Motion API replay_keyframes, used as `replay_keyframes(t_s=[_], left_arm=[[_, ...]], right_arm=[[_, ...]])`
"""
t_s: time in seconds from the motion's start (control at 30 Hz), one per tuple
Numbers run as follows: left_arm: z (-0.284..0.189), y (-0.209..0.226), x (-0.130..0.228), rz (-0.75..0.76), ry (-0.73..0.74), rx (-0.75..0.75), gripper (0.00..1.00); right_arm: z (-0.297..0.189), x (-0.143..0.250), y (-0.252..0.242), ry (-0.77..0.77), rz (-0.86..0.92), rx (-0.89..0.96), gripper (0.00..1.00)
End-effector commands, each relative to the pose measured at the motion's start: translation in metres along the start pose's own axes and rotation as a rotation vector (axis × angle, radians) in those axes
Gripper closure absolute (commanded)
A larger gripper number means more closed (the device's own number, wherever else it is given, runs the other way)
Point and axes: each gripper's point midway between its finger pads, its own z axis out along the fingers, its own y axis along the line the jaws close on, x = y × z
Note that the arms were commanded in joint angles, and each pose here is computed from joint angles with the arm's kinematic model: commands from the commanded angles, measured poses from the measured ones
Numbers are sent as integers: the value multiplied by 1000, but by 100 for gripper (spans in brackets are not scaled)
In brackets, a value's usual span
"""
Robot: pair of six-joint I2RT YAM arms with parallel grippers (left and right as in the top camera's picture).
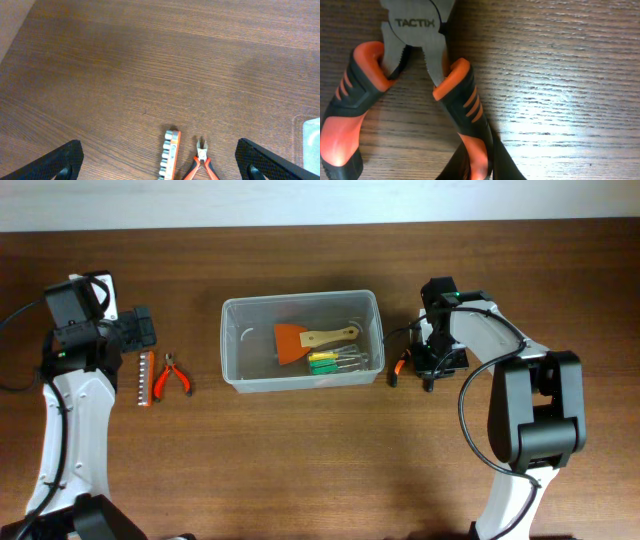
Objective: Pack container
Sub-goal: 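Move the right gripper to the orange-black pliers and grasp them, then carry the pliers into the box and release them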
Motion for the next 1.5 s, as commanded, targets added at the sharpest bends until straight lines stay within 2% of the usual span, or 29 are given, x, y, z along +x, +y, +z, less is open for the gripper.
replay_keyframes(t_s=[0.0,0.23,0.5,0.7,0.87,1.0,1.17,1.33,1.47], left_arm=[[-2,4,-8,12,-17,-15,1],[-2,5,-8,12,-17,-16,1],[-2,4,-8,12,-17,-15,1],[-2,4,-8,12,-17,-15,1],[-2,4,-8,12,-17,-15,1],[-2,4,-8,12,-17,-15,1],[-2,5,-8,12,-17,-16,1],[-2,4,-8,12,-17,-15,1],[-2,4,-8,12,-17,-15,1]], right_arm=[[8,5,-1,16,6,2,94],[-13,-4,-7,0,26,1,96],[-104,-41,-3,-178,20,-8,96],[-174,-61,23,-329,-37,-23,96],[-204,-67,62,-406,-136,-40,96],[-207,-61,111,-433,-421,-28,96],[-203,-50,172,-472,-895,28,96],[-206,-51,235,-606,-1381,61,96],[-198,-43,271,-662,-1589,-24,96]])
